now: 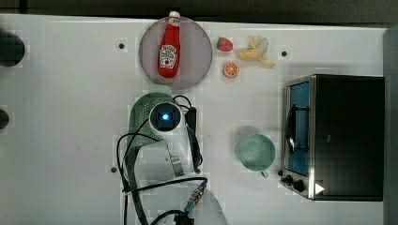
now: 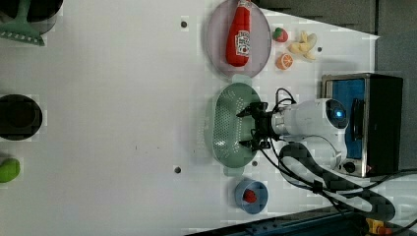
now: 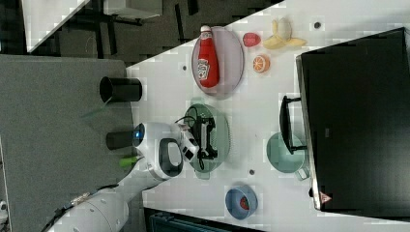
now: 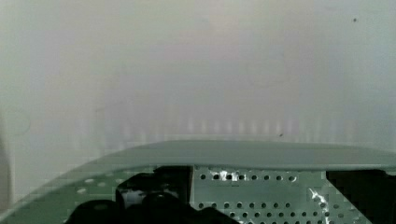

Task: Drag strainer left to right.

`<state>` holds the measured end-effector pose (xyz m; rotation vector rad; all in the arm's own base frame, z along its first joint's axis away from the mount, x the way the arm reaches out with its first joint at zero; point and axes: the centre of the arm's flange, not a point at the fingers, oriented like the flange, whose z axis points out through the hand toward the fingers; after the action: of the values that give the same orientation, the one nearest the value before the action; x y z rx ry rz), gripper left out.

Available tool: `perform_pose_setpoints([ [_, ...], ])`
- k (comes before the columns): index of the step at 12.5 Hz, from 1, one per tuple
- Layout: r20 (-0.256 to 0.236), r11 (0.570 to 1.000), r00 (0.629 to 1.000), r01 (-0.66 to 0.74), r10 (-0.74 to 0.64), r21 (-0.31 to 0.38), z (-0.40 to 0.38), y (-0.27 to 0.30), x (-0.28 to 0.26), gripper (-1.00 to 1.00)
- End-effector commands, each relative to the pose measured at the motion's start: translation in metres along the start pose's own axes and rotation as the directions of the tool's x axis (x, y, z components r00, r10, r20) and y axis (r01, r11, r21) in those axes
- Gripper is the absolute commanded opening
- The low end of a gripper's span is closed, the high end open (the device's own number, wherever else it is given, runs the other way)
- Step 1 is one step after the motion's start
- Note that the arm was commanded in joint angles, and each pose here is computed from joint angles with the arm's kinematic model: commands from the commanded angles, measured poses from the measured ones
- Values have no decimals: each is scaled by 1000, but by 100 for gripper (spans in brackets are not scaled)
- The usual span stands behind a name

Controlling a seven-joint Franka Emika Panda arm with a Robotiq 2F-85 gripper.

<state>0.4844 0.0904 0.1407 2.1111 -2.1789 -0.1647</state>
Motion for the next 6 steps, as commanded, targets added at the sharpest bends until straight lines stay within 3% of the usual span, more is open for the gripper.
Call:
perform_pose_setpoints([
  [1, -4, 1000, 1000, 10, -10, 15, -9, -8, 26, 100],
  [6, -30, 998, 998, 52, -52, 19, -10, -14, 77, 100],
])
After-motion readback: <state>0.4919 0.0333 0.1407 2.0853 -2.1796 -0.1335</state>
